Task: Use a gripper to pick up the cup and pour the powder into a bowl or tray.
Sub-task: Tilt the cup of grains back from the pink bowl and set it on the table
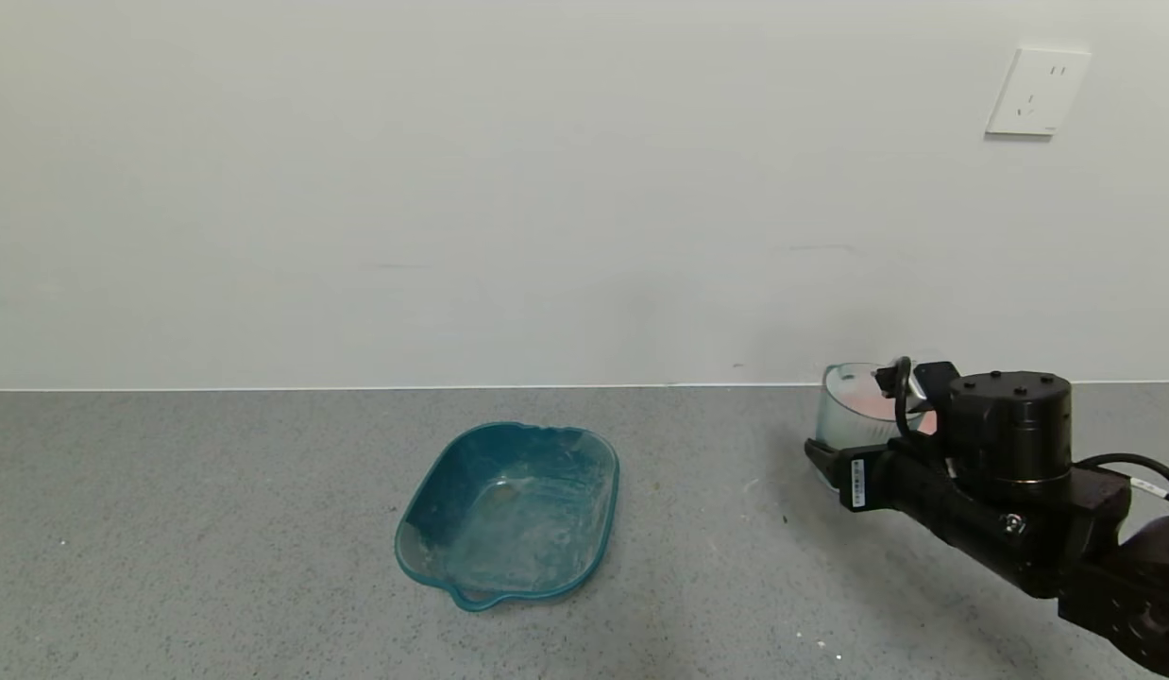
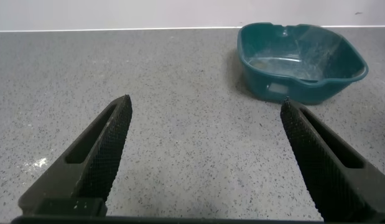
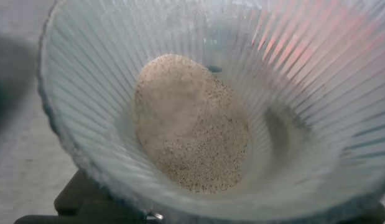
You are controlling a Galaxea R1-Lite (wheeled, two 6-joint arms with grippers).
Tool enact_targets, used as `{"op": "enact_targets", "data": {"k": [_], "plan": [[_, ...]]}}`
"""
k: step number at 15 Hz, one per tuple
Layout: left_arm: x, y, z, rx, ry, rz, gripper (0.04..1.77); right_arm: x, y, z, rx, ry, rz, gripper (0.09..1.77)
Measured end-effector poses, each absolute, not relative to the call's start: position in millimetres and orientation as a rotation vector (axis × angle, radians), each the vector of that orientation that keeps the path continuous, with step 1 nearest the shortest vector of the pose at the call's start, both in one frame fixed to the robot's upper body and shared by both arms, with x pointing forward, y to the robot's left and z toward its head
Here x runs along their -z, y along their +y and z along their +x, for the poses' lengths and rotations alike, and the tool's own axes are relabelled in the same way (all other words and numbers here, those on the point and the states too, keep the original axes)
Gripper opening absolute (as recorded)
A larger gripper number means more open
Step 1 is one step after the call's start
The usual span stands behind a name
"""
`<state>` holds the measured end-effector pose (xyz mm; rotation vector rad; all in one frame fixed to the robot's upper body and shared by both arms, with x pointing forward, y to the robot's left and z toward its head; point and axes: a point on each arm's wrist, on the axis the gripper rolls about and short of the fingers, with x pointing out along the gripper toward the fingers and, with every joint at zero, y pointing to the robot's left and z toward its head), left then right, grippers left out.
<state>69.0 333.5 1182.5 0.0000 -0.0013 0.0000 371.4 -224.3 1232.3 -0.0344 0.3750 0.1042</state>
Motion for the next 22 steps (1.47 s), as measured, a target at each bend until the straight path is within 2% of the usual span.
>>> {"op": "enact_targets", "data": {"k": [4, 12, 17, 22], "plan": [[-1182.5, 333.5, 69.0, 0.000, -0.001, 0.000, 1.72, -1227.7, -204.1, 389.3, -0.141, 0.329, -0.008, 1.32], [-1182.5, 333.5, 69.0, 0.000, -0.001, 0.000, 1.72, -1181.8, -180.2, 437.7, -0.144, 0.357, -0.019, 1.32], [-1182.5, 333.5, 69.0, 0.000, -0.001, 0.000, 1.72, -1156.8, -166.8, 443.4, -0.164, 0.404, -0.044, 1.32], [-1182.5, 333.5, 69.0, 0.000, -0.001, 0.000, 1.72, -1144.6, -159.2, 442.6, -0.179, 0.430, -0.060, 1.32]]}}
